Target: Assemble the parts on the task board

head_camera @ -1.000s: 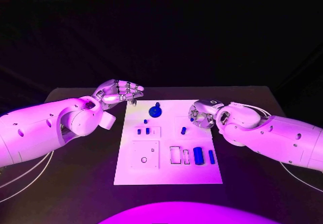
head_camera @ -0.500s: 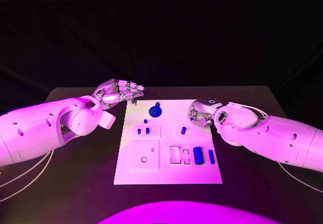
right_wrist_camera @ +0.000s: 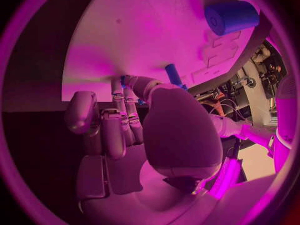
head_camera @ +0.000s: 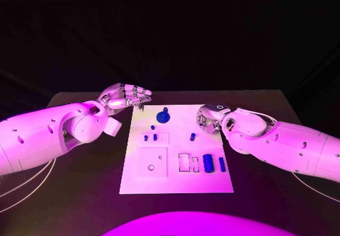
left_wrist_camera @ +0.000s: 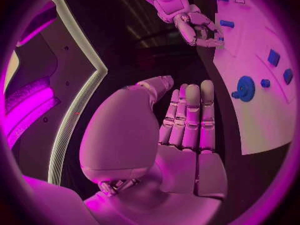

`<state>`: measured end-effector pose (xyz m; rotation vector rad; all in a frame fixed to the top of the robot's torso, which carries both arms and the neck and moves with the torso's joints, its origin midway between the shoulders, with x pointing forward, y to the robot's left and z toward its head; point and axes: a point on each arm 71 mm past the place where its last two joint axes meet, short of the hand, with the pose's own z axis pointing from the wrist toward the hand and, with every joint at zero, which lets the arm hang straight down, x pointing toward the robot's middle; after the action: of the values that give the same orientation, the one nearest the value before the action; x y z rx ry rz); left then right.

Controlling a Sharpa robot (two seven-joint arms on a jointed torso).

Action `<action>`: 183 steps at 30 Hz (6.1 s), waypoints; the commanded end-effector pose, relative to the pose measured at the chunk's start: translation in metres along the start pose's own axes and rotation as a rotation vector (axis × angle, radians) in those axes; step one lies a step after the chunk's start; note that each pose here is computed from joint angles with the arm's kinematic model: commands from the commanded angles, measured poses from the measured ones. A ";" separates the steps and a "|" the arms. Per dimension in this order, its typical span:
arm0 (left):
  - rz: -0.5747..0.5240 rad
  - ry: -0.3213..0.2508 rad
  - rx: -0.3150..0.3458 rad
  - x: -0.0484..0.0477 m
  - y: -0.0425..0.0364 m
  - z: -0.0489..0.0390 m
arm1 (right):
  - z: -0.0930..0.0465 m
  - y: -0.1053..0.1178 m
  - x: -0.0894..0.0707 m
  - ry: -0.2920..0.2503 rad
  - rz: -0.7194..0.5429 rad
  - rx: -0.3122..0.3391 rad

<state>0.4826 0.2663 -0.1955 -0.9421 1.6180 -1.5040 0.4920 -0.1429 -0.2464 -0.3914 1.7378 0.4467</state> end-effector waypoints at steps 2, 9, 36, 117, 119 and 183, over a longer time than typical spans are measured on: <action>-0.003 0.023 0.002 0.0024 -0.0011 0.0003 | -0.002 0.002 0.008 0.000 -0.030 0.014; 0.001 0.018 -0.001 0.0009 -0.0006 0.0000 | -0.007 0.001 0.001 -0.077 -0.011 0.004; 0.003 0.011 -0.002 0.0024 -0.0001 0.0022 | -0.045 0.040 -0.031 -0.266 0.179 -0.170; -0.027 -0.004 0.008 0.0141 -0.0021 0.0083 | -0.030 0.155 0.048 0.063 0.147 -0.355; -0.026 -0.003 0.007 0.0141 -0.0020 0.0083 | -0.031 0.157 0.049 0.075 0.143 -0.362; -0.027 0.005 -0.012 0.0086 -0.0004 0.0045 | -0.046 0.030 -0.002 0.025 0.132 -0.112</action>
<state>0.4830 0.2585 -0.1969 -0.9773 1.6215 -1.4941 0.4401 -0.1417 -0.2309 -0.3483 1.7565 0.6195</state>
